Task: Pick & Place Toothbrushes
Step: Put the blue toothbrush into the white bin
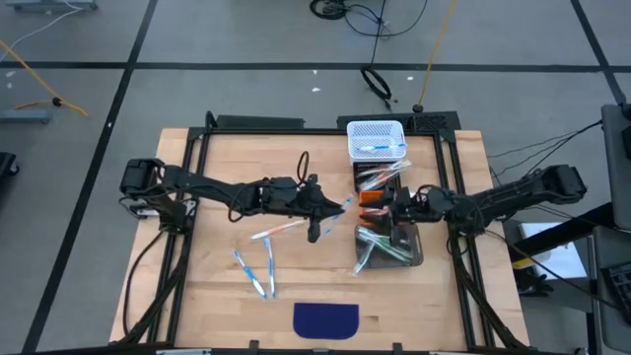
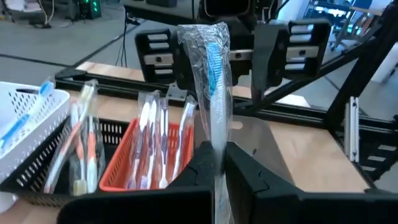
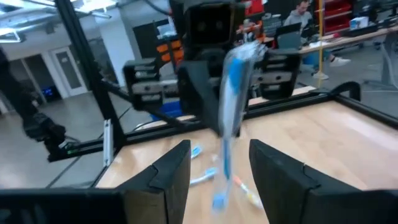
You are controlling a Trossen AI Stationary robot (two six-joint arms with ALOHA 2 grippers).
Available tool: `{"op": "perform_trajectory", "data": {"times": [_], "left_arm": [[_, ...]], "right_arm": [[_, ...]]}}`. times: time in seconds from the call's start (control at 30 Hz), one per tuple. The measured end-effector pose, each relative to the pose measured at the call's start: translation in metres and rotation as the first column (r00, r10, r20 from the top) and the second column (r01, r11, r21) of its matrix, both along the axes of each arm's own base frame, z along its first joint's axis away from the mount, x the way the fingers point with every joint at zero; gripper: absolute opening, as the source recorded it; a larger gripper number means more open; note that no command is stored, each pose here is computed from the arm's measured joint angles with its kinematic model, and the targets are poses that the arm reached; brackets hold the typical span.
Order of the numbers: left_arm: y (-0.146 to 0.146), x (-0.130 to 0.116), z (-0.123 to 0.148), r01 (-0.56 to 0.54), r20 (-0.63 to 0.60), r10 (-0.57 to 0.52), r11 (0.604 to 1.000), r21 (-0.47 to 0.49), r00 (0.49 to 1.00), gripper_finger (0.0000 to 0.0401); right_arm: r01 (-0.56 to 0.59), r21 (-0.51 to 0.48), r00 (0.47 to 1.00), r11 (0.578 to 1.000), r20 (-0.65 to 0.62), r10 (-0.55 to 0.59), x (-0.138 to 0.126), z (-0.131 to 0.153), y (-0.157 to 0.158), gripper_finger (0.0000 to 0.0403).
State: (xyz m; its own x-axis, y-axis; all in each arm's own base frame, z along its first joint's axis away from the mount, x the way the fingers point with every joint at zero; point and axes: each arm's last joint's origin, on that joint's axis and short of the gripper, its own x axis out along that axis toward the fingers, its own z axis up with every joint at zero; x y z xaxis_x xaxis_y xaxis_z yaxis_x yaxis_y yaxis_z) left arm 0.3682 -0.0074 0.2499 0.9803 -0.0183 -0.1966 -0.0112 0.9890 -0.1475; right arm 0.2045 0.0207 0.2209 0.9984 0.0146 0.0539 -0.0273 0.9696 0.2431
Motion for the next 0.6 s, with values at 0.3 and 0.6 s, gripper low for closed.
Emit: {"op": "perform_trajectory", "data": {"times": [0.3,0.6], "left_arm": [[0.002,0.003,-0.002,-0.059,0.022,0.058,0.998,0.039,0.998,0.0006],[0.003,0.003,-0.001,-0.07,0.034,0.068,0.996,0.051,0.997,0.0008]], "right_arm": [[0.003,-0.014,0.998,1.0,0.056,-0.002,0.015,0.002,-0.003,0.0155],[0.021,-0.042,0.999,0.999,0.035,-0.02,0.036,0.004,-0.006,0.0155]]}}
